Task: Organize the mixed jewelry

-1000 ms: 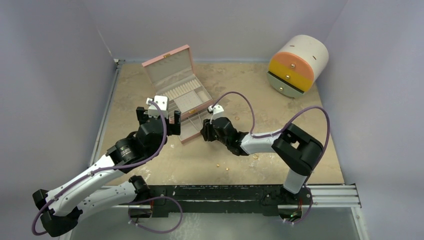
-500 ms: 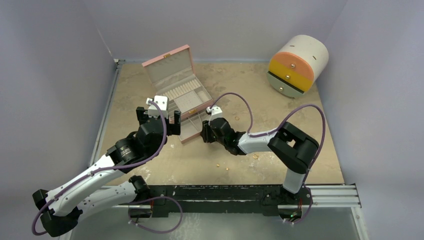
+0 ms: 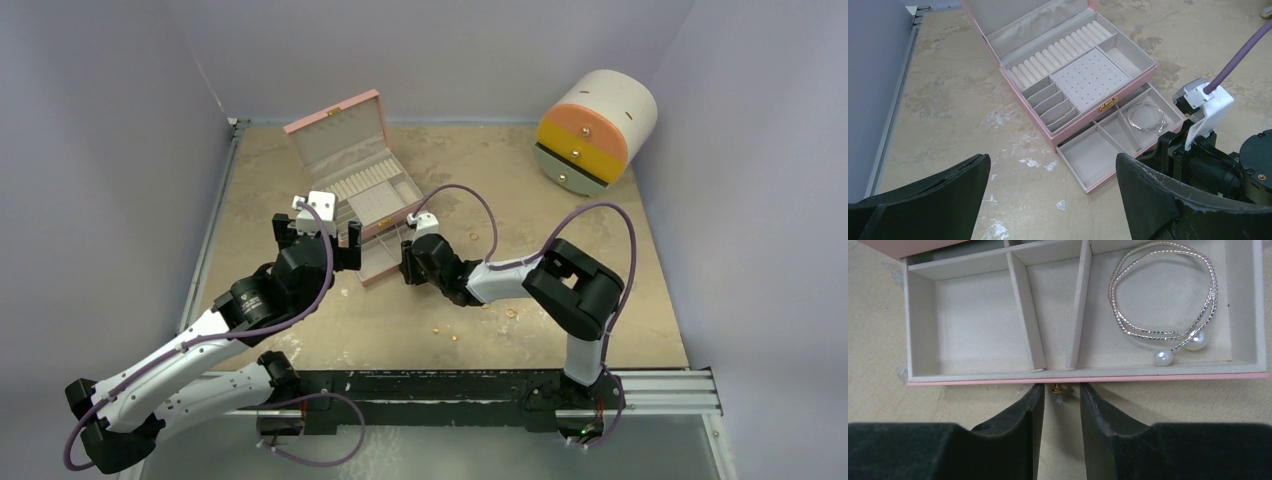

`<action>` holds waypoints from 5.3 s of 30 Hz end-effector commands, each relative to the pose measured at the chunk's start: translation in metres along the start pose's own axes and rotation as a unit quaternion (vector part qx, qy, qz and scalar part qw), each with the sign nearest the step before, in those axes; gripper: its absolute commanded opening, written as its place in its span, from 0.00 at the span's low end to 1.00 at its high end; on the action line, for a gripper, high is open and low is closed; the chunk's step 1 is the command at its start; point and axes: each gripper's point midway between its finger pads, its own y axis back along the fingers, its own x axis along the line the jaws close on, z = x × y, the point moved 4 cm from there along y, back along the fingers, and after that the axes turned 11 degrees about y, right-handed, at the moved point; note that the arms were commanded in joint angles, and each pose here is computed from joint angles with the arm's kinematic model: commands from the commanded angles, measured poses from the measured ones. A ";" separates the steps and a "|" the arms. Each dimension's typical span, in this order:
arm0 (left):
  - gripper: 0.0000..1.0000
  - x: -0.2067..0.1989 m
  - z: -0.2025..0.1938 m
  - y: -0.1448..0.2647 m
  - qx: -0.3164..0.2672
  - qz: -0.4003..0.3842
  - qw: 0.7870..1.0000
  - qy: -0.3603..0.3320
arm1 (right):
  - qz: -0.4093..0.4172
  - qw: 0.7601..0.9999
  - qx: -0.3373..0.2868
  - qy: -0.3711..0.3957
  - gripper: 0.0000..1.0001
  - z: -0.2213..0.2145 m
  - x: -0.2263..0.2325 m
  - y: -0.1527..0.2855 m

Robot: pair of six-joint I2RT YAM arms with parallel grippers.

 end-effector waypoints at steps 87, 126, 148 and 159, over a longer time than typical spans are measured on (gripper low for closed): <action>0.96 0.002 0.002 -0.001 -0.010 0.013 1.000 -0.001 | -0.059 0.990 -0.129 -0.008 0.23 0.089 -0.014 -0.087; 0.96 0.000 0.002 -0.001 -0.007 0.008 1.000 -0.002 | -0.031 0.969 -0.245 0.002 0.41 0.090 -0.016 -0.079; 0.96 0.002 0.005 0.001 -0.015 0.006 1.000 0.006 | -0.070 0.991 -0.094 0.060 0.37 0.124 -0.071 0.020; 0.96 0.007 0.011 0.006 -0.030 0.004 0.999 0.023 | -0.031 0.994 -0.049 0.094 0.55 0.194 -0.098 0.017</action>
